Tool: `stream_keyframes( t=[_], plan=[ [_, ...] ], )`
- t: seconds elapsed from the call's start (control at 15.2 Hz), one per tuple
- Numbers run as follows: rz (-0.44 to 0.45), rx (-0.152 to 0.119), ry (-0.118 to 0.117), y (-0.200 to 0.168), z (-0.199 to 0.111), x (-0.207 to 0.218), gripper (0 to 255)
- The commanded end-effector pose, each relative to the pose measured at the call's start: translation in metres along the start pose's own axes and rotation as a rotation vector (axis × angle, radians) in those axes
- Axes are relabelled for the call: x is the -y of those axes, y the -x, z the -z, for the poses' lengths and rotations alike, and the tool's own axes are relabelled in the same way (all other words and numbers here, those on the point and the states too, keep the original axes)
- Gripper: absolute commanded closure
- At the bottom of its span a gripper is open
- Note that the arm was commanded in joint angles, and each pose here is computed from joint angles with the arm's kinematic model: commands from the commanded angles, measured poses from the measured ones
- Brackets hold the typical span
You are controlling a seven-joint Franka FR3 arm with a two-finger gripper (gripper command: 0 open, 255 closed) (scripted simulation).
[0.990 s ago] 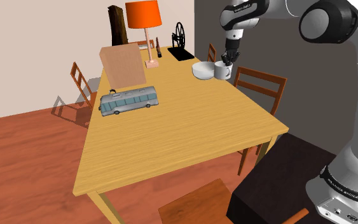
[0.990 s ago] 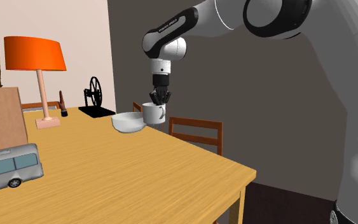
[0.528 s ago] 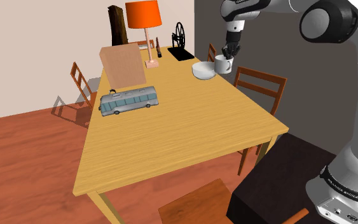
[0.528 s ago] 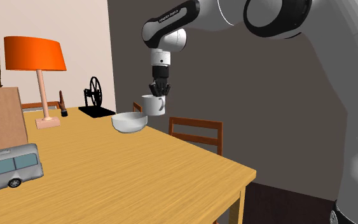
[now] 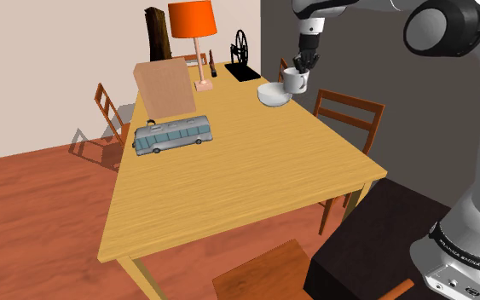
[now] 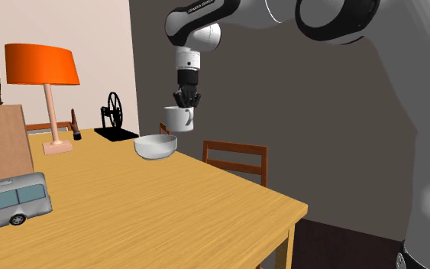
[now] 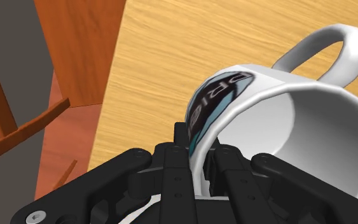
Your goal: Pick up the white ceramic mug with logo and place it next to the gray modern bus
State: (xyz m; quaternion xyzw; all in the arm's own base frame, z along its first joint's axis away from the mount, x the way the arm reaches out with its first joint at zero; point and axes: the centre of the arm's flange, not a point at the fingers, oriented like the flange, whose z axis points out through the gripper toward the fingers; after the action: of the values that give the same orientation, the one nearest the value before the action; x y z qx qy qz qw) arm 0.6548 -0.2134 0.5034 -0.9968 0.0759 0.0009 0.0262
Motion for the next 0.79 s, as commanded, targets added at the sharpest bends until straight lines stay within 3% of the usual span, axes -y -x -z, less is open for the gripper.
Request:
stream_keyframes(
  t=[0.0,0.73],
  plan=[
    [0.0,0.0,0.0,0.001,-0.002,0.025,255],
    [0.0,0.0,0.0,0.001,-0.009,0.17,255]
  ],
)
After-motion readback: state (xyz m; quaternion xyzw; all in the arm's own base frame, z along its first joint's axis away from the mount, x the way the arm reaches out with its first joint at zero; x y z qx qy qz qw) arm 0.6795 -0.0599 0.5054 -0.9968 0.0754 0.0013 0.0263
